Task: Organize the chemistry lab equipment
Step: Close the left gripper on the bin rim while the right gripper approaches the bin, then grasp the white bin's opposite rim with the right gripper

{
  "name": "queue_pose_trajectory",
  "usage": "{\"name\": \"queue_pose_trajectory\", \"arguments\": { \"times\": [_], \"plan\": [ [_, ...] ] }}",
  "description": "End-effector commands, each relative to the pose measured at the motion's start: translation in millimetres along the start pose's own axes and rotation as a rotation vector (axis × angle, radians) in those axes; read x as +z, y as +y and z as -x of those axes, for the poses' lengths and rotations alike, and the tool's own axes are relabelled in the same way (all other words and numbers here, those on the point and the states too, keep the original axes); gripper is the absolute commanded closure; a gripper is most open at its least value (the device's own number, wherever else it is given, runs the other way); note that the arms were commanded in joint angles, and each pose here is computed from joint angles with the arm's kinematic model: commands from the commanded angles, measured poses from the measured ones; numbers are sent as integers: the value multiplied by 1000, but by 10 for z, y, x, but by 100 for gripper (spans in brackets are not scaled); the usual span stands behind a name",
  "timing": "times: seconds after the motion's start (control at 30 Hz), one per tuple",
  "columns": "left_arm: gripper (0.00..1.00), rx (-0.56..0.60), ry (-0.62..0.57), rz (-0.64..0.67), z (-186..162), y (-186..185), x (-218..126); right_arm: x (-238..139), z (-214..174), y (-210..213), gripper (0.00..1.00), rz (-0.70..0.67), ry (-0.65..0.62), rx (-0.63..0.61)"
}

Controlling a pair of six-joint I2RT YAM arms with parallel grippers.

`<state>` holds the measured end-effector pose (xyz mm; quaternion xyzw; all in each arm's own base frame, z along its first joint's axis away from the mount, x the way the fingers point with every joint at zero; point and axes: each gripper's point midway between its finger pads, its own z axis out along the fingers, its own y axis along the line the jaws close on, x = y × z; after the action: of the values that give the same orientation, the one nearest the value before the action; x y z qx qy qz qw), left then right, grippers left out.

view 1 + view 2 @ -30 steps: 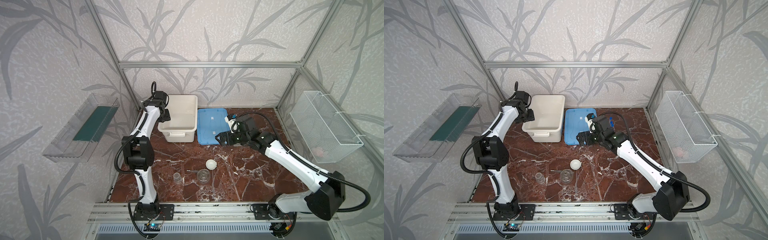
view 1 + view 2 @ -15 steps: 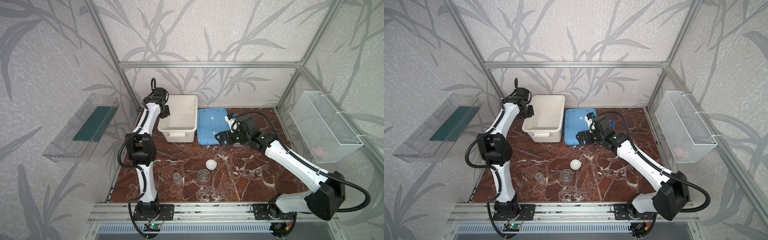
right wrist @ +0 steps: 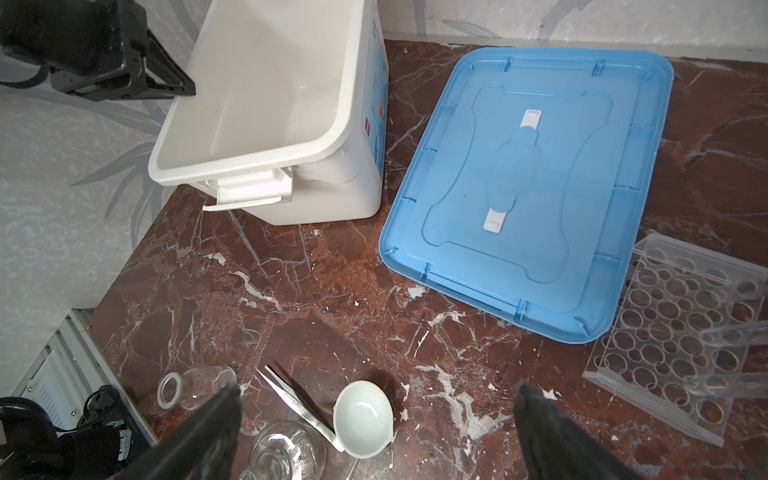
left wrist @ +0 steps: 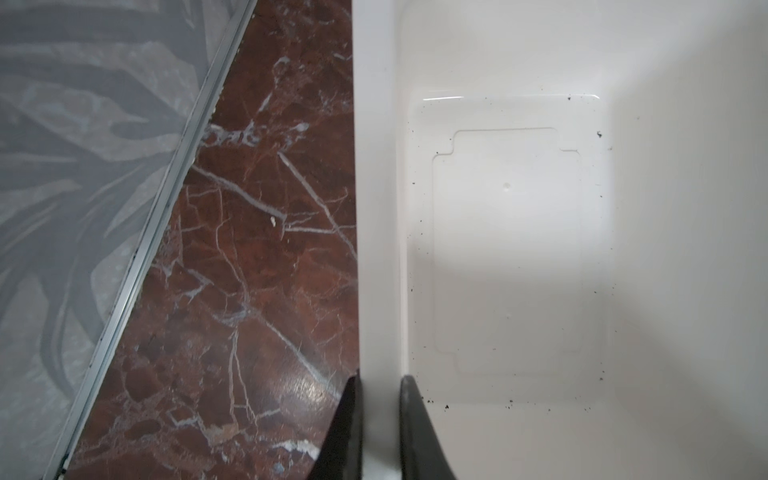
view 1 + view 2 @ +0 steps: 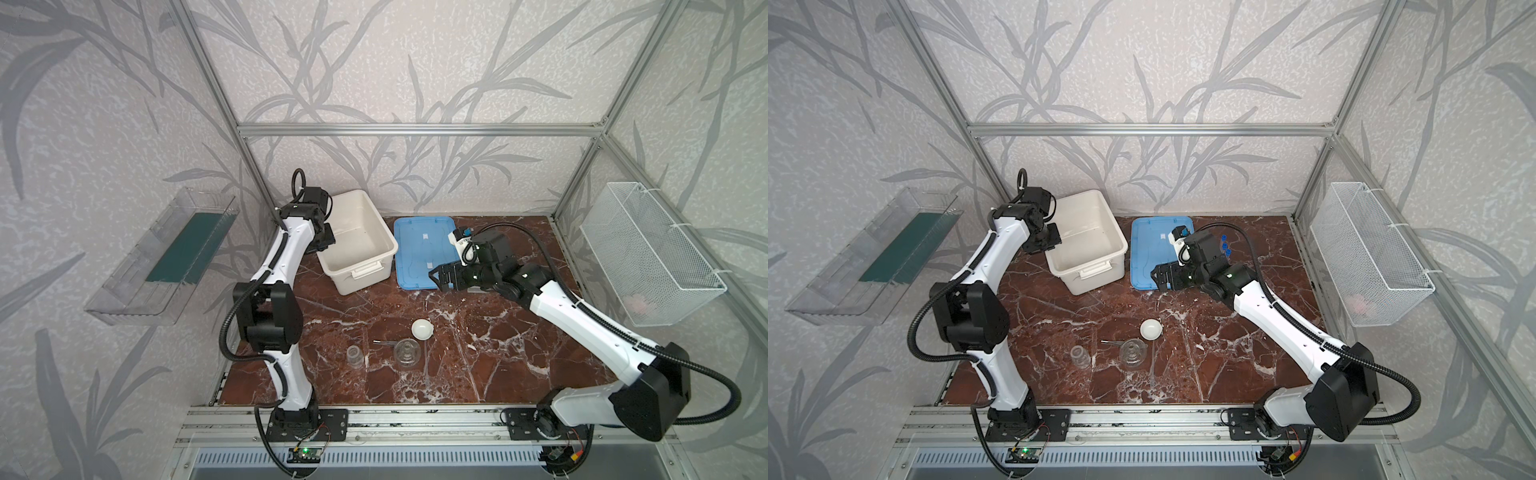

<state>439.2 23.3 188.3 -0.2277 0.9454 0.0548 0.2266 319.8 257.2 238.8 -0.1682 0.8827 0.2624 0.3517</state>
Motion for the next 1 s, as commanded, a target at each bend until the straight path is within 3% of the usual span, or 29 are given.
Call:
{"name": "queue_pose_trajectory", "arguments": {
  "times": [0.0,0.23,0.63,0.97],
  "plan": [
    [92,-122,-25,-59,-139,31,-321,-72,1,100,0,37,-2,6],
    [97,-361,-119,-111,-335,166,-488,16,-72,327,0,109,40,32],
    [100,-698,-233,-197,-772,316,-466,596,-454,862,5,194,166,2],
    [100,-829,-310,-209,-1126,191,-596,1102,-243,858,14,131,179,22]
  ]
}}
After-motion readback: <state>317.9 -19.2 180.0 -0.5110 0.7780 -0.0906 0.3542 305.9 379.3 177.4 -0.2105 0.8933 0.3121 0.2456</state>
